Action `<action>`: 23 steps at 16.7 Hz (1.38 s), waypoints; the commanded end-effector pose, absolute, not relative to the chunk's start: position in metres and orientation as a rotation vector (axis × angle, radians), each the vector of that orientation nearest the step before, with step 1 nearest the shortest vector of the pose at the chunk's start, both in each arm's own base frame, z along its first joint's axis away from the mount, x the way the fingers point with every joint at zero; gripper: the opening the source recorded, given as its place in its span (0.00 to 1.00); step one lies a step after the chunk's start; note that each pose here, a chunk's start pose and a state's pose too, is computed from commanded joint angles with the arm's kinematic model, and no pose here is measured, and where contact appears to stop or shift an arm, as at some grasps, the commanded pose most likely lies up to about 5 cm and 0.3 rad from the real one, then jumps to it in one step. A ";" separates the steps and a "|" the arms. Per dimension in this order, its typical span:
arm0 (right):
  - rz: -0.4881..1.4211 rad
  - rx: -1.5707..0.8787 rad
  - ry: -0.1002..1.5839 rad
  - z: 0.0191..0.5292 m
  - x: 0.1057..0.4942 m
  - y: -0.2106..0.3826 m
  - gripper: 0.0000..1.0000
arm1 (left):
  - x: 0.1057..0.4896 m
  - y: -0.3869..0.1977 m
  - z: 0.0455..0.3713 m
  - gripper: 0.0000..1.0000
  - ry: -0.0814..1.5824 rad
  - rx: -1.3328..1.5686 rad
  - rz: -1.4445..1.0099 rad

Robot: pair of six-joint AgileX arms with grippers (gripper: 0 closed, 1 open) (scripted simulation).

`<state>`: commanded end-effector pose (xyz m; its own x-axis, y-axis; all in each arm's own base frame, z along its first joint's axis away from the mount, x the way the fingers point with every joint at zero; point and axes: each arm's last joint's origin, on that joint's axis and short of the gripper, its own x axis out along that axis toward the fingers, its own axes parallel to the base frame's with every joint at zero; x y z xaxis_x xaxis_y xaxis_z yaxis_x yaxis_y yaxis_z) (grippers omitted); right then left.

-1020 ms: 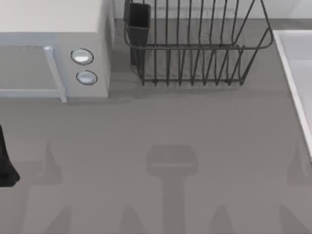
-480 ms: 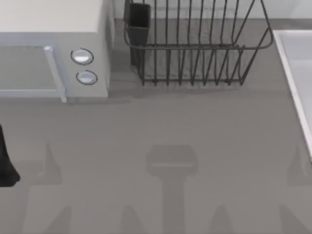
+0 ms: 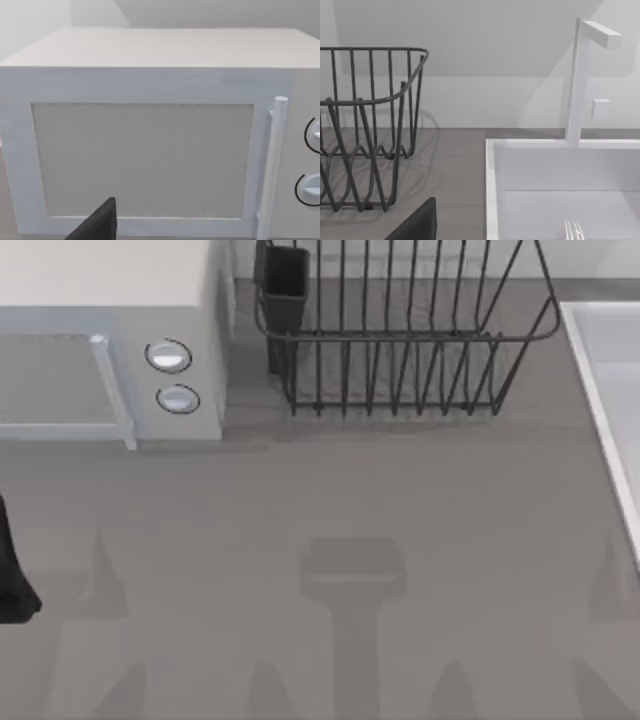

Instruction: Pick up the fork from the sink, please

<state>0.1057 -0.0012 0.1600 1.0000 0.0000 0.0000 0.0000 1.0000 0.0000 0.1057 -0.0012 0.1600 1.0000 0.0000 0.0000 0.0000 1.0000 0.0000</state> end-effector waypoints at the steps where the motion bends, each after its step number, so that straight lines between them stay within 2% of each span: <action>1: 0.000 0.000 0.000 0.160 0.106 -0.001 1.00 | 0.106 -0.001 0.160 1.00 0.000 0.000 0.000; 7: -0.002 -0.006 0.040 0.169 0.107 -0.001 1.00 | 0.106 -0.001 0.160 1.00 0.000 0.000 0.000; 13: -0.015 -0.038 0.275 0.229 0.128 -0.004 1.00 | 0.106 -0.001 0.160 1.00 0.000 0.000 0.000; 17: -0.029 -0.058 0.508 0.278 0.176 -0.009 1.00 | 0.106 -0.001 0.160 1.00 0.000 0.000 0.000; 23: -0.040 -0.066 0.901 0.308 0.296 -0.030 1.00 | 0.106 -0.001 0.160 1.00 0.000 0.000 0.000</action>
